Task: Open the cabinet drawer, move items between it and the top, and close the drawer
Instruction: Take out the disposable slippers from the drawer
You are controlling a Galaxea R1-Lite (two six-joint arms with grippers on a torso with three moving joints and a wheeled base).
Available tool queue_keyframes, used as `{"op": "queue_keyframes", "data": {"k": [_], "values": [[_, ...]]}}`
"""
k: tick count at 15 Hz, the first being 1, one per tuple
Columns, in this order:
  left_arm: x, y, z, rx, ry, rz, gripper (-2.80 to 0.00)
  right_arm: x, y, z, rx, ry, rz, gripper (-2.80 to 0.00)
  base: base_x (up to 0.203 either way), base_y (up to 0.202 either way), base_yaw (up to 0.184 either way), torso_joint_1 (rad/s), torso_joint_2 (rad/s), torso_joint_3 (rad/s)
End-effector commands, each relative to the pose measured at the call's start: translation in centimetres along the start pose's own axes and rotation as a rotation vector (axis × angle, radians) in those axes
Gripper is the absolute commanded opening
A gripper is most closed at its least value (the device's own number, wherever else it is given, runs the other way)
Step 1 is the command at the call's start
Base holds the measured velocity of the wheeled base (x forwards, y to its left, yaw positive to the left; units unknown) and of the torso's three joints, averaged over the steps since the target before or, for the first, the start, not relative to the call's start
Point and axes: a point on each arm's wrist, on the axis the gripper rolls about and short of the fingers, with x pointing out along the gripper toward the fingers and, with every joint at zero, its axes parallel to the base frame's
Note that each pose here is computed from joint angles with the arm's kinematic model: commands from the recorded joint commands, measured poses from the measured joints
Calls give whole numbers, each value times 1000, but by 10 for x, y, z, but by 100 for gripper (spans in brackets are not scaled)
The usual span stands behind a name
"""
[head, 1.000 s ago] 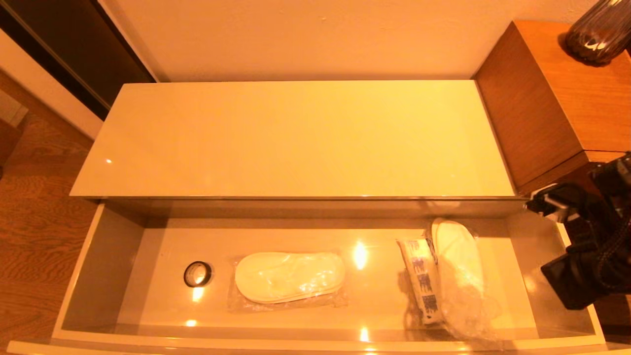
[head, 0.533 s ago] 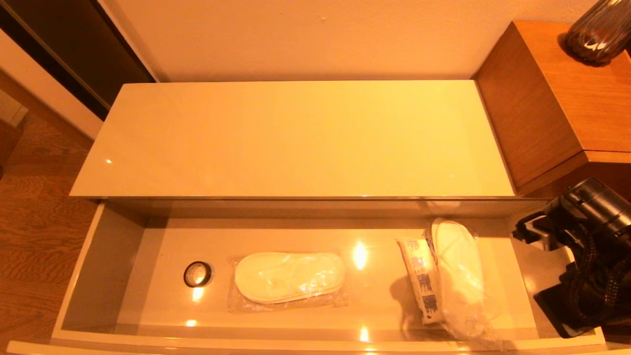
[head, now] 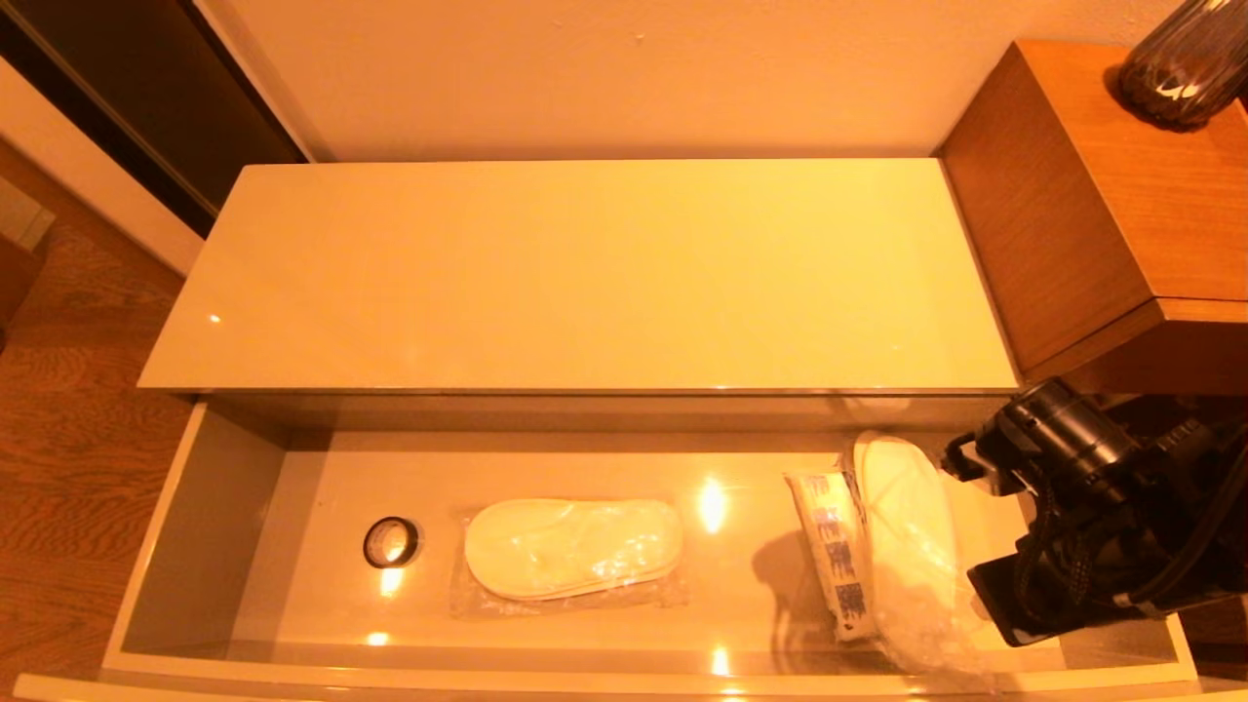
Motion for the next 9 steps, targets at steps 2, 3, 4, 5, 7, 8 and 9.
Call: {"op": "queue_keyframes", "data": {"k": [2,3,4,5,7,8,9], "values": [[-3,0,-1,-1,-37,-1,-280,13,2,-19,-7,20,-42,0,0,0,0,0,0,0],[-3,0,-1,-1,-37,-1,-280,20,3,-23,4,-11,-44,0,0,0,0,0,0,0],[-3,0,-1,-1,-37,-1,-280,29,6,-24,14,-42,-49,0,0,0,0,0,0,0],[-3,0,-1,-1,-37,-1,-280,39,9,-23,20,-60,-64,0,0,0,0,0,0,0],[-3,0,-1,-1,-37,-1,-280,60,18,-14,33,-93,-86,0,0,0,0,0,0,0],[-3,0,-1,-1,-37,-1,-280,69,22,-8,38,-109,-87,0,0,0,0,0,0,0],[-3,0,-1,-1,-37,-1,-280,79,27,-3,39,-118,-88,0,0,0,0,0,0,0]]}}
